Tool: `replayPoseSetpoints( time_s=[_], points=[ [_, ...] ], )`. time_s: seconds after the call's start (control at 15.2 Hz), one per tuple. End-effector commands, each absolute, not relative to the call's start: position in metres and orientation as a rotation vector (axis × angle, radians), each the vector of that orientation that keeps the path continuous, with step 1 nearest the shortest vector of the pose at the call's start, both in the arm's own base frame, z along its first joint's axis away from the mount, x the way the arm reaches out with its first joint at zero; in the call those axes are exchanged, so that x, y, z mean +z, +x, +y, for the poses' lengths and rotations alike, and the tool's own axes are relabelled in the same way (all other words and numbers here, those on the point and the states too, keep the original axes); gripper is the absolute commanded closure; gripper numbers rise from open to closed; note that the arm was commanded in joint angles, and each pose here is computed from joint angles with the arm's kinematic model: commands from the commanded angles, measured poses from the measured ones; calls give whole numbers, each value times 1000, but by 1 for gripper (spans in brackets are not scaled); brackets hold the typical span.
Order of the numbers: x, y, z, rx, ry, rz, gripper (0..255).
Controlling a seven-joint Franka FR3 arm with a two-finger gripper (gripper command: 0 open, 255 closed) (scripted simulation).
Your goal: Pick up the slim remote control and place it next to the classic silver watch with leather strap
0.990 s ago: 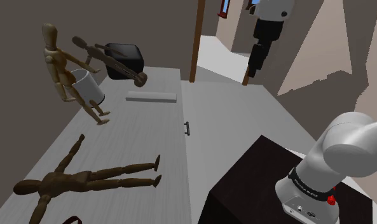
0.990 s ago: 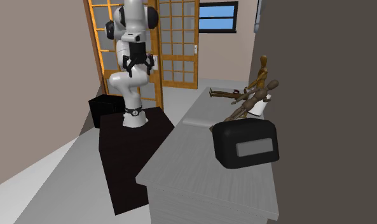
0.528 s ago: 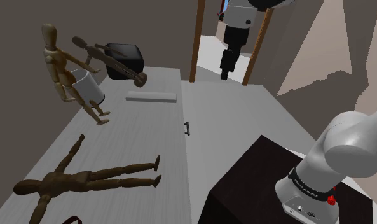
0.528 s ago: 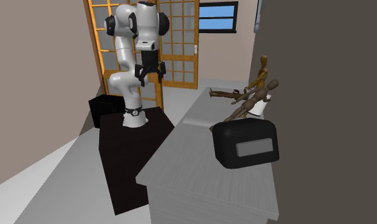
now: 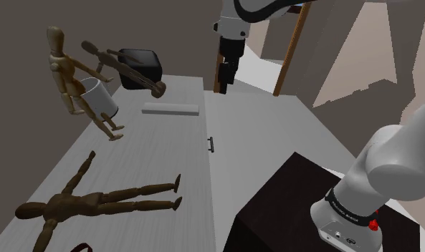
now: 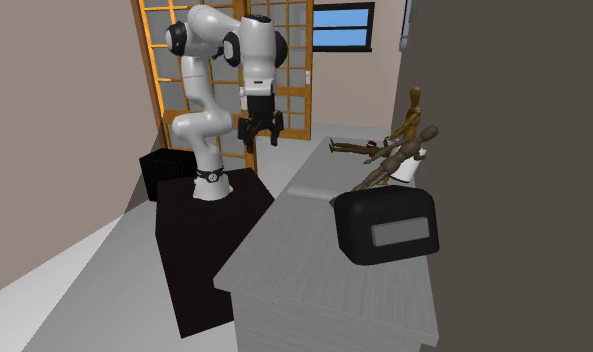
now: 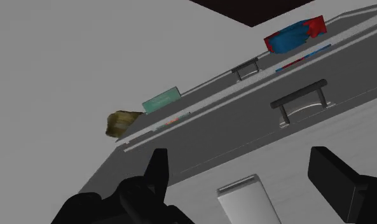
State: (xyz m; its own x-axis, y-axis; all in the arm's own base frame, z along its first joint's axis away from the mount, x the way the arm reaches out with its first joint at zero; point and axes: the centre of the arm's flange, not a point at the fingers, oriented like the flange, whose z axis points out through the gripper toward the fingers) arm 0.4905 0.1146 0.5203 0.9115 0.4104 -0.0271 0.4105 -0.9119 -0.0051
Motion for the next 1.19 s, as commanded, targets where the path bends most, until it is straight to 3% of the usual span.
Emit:
replayPoseSetpoints(
  time_s=[0.0,0.92,1.12],
  points=[
    [509,512,130,-39,3062,710,0],
    [450,635,249,-12,2980,1051,0],
    [439,635,250,-12,2980,1052,0]
  ],
)
